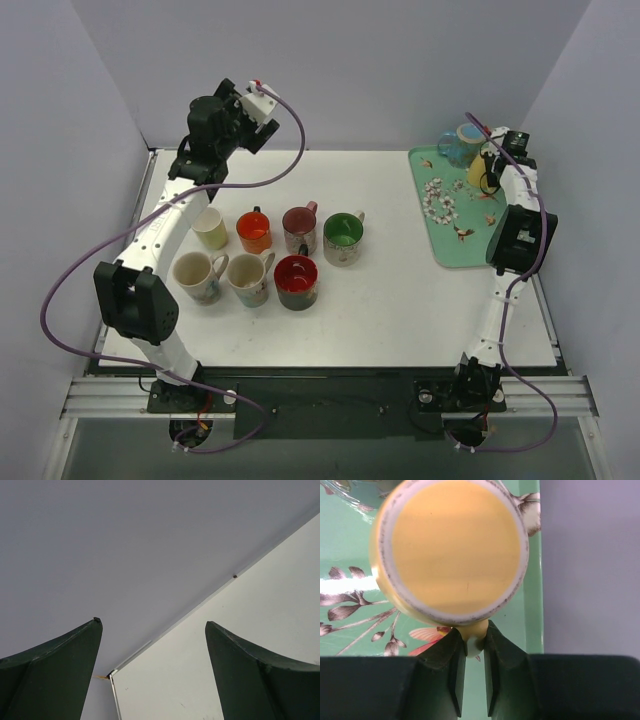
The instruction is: Turn the mug right side up
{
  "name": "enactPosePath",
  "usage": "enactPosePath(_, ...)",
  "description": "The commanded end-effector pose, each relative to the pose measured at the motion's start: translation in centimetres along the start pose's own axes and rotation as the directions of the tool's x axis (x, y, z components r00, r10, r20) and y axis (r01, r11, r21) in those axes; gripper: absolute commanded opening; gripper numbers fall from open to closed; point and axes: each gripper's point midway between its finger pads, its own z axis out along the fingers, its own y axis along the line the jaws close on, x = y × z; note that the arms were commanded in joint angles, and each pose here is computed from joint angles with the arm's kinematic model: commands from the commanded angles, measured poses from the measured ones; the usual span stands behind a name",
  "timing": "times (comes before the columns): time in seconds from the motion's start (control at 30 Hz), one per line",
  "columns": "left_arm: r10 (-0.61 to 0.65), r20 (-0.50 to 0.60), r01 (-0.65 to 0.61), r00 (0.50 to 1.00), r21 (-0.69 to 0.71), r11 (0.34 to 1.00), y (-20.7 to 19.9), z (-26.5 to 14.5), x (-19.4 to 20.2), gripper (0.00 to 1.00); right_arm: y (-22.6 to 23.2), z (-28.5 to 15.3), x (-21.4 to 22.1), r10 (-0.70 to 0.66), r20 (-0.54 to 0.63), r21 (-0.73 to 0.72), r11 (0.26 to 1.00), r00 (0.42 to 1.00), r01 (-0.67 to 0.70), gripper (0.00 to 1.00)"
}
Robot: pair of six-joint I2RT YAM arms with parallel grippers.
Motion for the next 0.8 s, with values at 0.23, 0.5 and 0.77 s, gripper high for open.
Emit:
enactPosePath(0.23, 0.016, 0.131, -0.031, 0.991, 0.117, 0.993, -2.2, -1.4, -3.2, 0.95, -0.2, -7.8, -5.5, 0.366, 0.166, -0.011, 0.929, 0.916, -0.37, 0.0)
enactPosePath(0.5, -0.038, 0.252, -0.017, 0.967, 0.214, 0.977, -5.3, -2.6, -4.4, 0.95, 1.7, -13.0, -3.0, 0.608, 0.117, -0.047, 0.794, 0.786, -0.607, 0.0)
enactPosePath(0.77, 0.008, 0.346, -0.12, 0.938, 0.304, 0.945, -10.7, -4.8, -4.0, 0.95, 4.5, -20.1, -4.6, 0.758, 0.068, -0.216, 0.646, 0.649, -0.732, 0.0)
